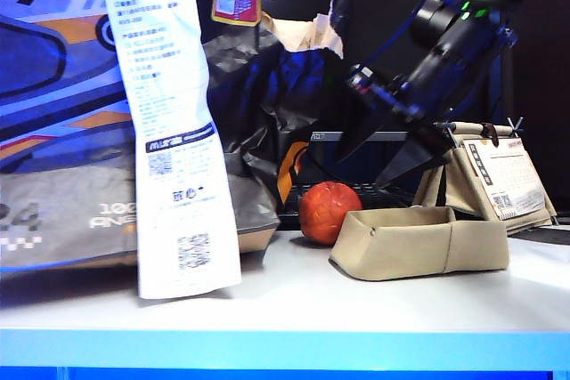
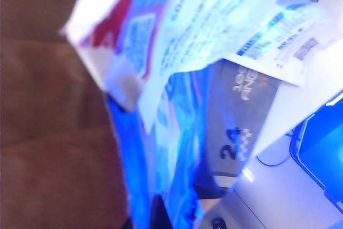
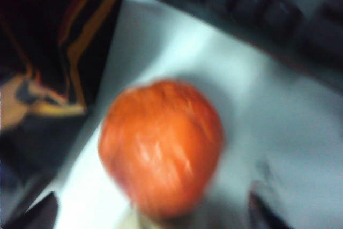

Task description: Open the paper bag and put two oranges into the paper bag.

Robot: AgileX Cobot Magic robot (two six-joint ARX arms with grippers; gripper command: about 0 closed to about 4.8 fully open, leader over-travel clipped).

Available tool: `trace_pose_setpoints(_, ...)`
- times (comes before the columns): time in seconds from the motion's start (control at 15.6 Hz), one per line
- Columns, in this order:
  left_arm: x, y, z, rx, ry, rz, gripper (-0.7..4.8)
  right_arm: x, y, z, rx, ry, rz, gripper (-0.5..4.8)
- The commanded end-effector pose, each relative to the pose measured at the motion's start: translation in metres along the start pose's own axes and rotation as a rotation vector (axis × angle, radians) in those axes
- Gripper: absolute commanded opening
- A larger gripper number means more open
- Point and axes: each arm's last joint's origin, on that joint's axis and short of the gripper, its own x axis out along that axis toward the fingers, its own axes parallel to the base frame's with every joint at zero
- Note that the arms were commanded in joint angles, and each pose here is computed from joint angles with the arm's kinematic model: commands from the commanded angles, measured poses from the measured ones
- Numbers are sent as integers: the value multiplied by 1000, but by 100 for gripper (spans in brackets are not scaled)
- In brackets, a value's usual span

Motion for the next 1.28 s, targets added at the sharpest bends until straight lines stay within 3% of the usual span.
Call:
trace_pose_setpoints(0.06,-3,1,1,-14,-27,10,-6,11,6,8,-34,-59,-2,479)
trace_pose_setpoints(0.32,-3,1,1,-13,-25,10,-5,22,9,9,-66,-54,-93,479)
trace_pose_setpoints(0.96,-3,0,-2,-6,0,0,-6,56,-8,-6,5,15,-44,479)
trace_pose_setpoints(1.02,-3,0,-2,-6,3,-1,-6,56,-8,-6,4,13,-44,445)
trace_pose_setpoints(1.15,-3,0,-2,-5,3,-2,-5,56,-8,-4,-4,-1,-45,264)
trace_pose_setpoints(1.28,-3,0,-2,-5,3,-1,-6,56,-8,-3,-9,-10,-46,164)
